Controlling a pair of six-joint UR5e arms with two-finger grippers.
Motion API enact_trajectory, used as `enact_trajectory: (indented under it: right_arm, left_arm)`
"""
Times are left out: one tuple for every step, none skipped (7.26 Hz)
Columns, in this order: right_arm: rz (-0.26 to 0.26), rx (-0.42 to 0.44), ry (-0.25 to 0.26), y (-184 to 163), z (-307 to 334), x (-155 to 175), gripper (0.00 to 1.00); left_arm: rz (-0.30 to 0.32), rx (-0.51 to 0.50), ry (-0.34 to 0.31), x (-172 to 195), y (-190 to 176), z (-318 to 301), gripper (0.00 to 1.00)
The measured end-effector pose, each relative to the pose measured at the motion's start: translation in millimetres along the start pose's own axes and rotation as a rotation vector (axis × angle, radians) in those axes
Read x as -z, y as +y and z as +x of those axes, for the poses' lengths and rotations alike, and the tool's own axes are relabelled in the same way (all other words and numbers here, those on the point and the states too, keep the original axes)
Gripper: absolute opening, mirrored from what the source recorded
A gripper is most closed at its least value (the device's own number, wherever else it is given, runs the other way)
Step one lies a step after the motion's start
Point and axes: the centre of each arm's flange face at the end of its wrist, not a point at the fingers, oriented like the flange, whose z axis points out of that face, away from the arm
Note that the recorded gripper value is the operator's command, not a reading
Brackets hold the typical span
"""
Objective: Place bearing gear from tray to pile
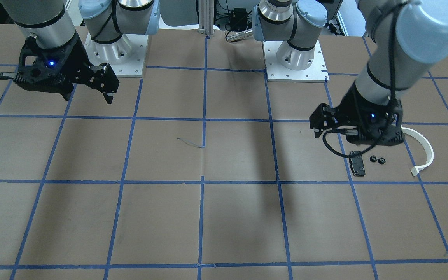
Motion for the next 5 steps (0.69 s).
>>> enact_trajectory:
  right_arm:
    - [0.0,0.0,0.001,-0.1,0.4,-0.1,1.0]
    - [0.002,0.001,0.004,-0.4,0.9,0.3,1.0]
    - [0.002,0.001,0.006,-0.5,1.2,0.6,1.0]
    - [0.001,0.001,0.005,-0.4,1.2,0.2,1.0]
    - [0.0,0.001,0.004,-0.3,1.2,-0.2,1.0]
  left_arm:
    - [0.002,-0.013,0.016,1.9,11.1,18.4,1.0]
    - [0.003,-0.023,0.034,2.6,20.6,27.8,1.0]
    - [0.003,-0.029,0.048,2.6,29.8,30.4,1.0]
    - [0.001,-0.025,0.052,1.9,36.5,26.9,1.0]
    - [0.0,-0.017,0.052,1.6,39.4,18.5,1.0]
